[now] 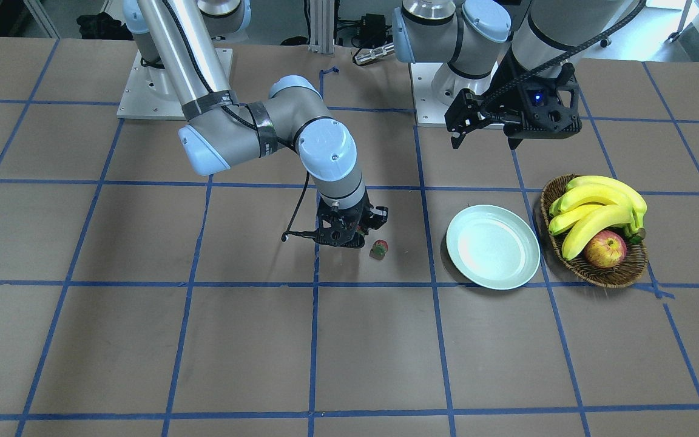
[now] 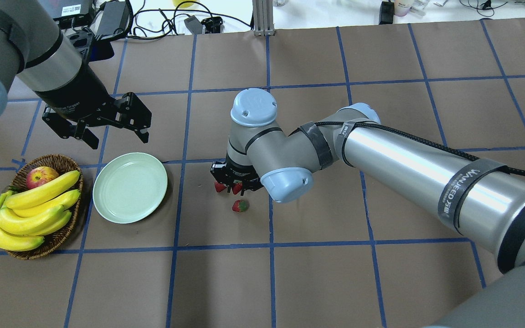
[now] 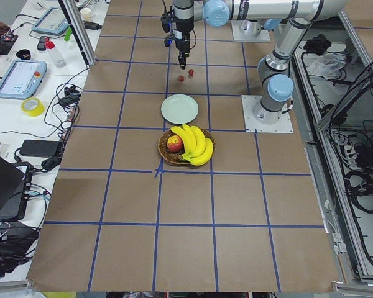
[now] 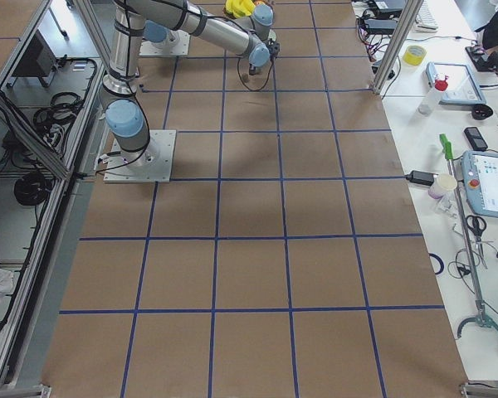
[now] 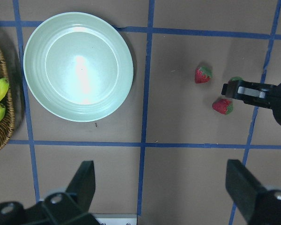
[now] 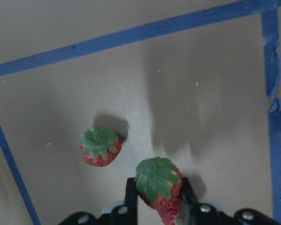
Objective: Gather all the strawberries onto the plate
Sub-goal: 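Carry the strawberry beside the other two and release it, then raise the right gripper away while the left gripper reaches toward the strawberries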
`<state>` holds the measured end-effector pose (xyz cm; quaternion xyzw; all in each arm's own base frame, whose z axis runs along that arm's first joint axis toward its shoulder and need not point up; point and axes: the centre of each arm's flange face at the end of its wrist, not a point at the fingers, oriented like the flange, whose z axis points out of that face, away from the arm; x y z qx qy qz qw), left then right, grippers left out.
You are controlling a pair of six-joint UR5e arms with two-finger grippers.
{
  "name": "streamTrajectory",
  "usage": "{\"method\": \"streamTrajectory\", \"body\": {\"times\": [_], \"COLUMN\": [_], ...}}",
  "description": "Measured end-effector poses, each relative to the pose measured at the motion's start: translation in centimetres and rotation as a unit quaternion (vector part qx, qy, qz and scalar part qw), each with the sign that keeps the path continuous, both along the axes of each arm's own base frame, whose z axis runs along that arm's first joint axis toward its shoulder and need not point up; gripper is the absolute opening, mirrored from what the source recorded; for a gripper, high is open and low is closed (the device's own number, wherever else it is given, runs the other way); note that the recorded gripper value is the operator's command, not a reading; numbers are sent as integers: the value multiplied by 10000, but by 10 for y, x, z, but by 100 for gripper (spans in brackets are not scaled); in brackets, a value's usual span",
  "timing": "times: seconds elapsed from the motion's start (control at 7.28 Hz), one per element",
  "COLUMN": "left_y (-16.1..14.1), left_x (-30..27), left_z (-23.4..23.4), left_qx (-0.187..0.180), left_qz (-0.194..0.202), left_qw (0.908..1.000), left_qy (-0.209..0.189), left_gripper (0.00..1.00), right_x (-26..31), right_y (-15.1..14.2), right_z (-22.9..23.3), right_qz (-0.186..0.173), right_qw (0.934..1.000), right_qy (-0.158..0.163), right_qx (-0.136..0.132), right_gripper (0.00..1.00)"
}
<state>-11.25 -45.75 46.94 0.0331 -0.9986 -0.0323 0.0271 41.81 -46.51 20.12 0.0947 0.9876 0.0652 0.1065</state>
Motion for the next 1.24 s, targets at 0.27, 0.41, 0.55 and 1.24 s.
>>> {"method": "streamTrajectory", "body": {"times": [0.27,0.41,0.55,1.24], "left_y": [0,0,0,-8], "left_x": [0,0,0,1], "left_z": [0,1,2,-4], "left_qx": [-11,-13,-27,-62], "left_qz": [-14,-22,-25,5], "left_qw": [10000,10000,10000,10000], "left_qy": [2,2,1,51], "left_gripper": [100,100,100,100], "right_x": [0,1,1,-80], "right_y": [0,-1,-1,-20], "right_z": [-4,-4,-3,109], "right_qz": [-3,-12,-20,345], "right_qw": [10000,10000,10000,9966], "right_qy": [24,31,37,563], "right_qx": [22,24,14,-501], "right_gripper": [100,100,100,100]}}
